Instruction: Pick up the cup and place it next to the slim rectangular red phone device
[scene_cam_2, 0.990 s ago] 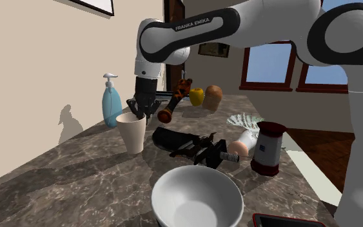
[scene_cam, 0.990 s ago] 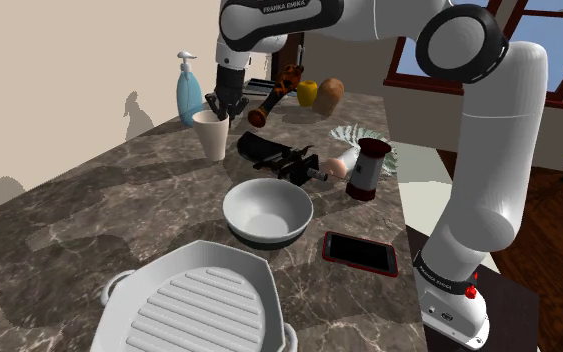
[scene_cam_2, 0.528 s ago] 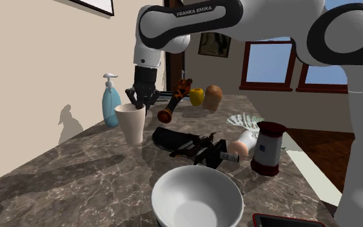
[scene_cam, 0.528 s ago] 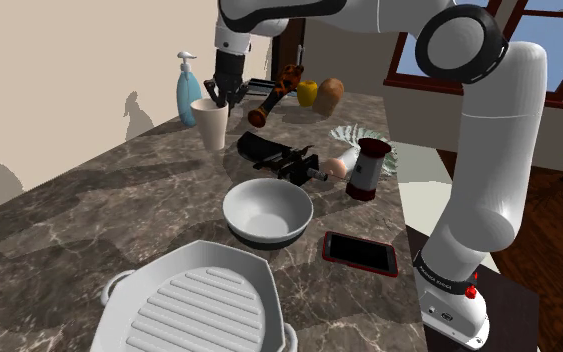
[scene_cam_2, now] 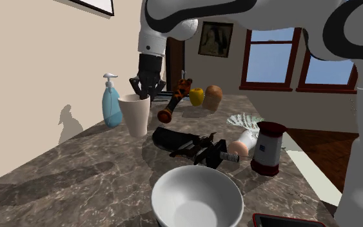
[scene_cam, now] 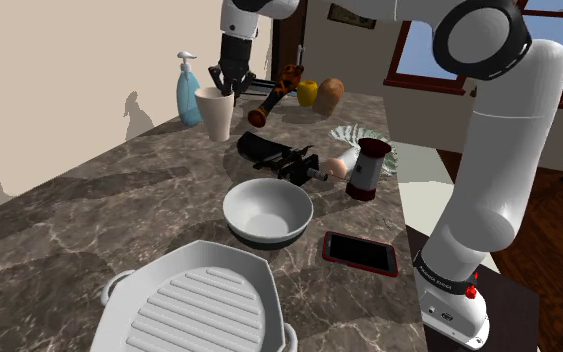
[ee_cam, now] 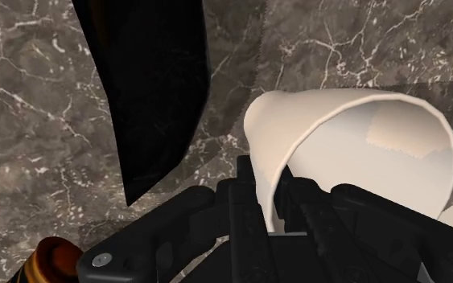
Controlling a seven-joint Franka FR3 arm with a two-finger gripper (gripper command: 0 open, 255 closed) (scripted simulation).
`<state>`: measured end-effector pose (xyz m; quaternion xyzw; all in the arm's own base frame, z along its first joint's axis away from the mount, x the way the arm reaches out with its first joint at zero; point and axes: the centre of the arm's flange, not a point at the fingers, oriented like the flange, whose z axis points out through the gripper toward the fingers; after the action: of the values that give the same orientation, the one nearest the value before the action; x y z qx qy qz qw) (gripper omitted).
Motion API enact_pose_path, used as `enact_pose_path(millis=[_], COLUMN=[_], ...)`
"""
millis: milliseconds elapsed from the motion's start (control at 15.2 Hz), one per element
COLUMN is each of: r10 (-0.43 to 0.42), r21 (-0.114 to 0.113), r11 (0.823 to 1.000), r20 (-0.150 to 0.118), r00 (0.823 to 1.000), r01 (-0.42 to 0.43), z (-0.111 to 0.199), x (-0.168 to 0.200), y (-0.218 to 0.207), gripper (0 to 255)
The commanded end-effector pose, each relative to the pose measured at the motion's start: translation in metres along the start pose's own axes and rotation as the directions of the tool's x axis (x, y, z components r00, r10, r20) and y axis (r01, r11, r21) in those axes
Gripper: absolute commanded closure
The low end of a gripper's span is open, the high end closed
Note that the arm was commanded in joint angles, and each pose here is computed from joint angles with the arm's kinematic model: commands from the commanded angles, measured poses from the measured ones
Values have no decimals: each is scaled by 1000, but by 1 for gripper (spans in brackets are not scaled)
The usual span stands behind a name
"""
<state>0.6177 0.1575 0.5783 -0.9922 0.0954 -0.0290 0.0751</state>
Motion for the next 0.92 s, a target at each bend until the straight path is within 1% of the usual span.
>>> enact_pose_path(millis=[0,858], r10=[0,0], r21=[0,0], r11=[1000,1000], r20=[0,0], r00=[1000,1000], r01=[0,0], z=[-9,-67], x=[-22,-174], y=[11,65], gripper=[255,255])
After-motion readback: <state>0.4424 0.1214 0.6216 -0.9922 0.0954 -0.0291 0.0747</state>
